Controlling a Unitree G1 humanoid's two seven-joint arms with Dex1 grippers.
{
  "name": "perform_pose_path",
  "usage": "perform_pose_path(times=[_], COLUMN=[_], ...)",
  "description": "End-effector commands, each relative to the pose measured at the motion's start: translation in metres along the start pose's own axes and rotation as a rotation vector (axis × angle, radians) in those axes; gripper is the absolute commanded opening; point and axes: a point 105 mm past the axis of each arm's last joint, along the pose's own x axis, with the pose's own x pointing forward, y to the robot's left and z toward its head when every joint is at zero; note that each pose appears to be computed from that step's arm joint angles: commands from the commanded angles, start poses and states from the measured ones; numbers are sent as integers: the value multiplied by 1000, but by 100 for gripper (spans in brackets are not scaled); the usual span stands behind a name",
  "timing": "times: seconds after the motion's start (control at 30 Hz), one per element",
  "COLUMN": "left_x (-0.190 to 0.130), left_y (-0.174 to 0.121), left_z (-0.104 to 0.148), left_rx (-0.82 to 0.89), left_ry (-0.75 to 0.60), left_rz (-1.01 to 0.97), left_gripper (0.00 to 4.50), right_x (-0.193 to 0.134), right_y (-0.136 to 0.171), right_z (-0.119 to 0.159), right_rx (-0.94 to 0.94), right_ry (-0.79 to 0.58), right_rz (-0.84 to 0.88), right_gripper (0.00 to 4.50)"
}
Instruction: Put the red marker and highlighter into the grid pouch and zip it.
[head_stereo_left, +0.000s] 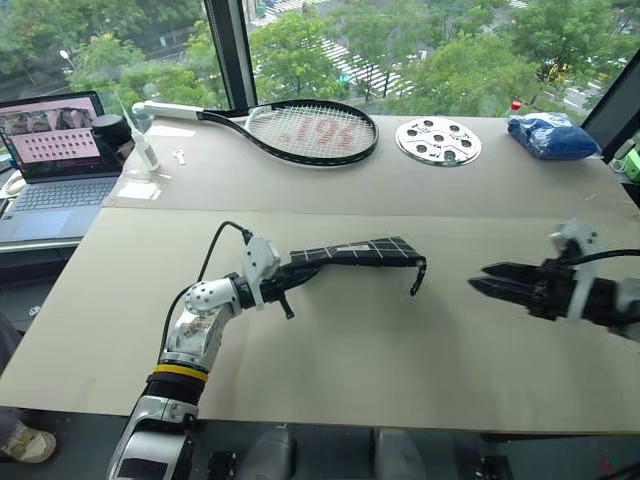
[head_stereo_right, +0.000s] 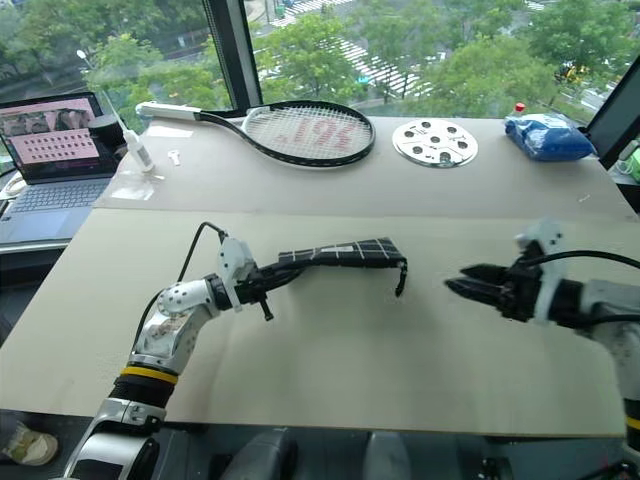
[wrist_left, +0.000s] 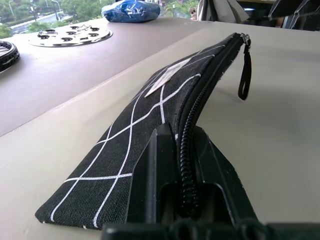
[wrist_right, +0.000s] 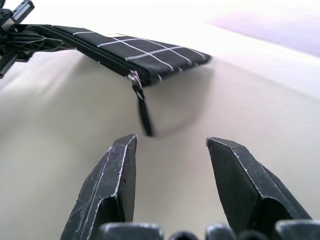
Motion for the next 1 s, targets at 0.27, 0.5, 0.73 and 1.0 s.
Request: perform_pose_path(times=[0.27,0.5,0.73,1.0], left_x=[21,-4,-64,-149], left_y=[-37,-5,26,29], left_z=[-12,-17,3,-2], left_rx=[112,110,-101,-321], left_ry=[50,73,79,171], left_rz=[-261,-105,102,381], left_gripper=[194,427,427,427], right_x=[-16,-8,-6,16], right_y=[12,11,-4,-28], right_z=[6,-3,-7,-14], right_rx=[-85,-97,-99,-89], right_ry=[-55,-15,1,0], right_rz=[-20,-30,-51,-66], right_gripper=[254,254,254,254])
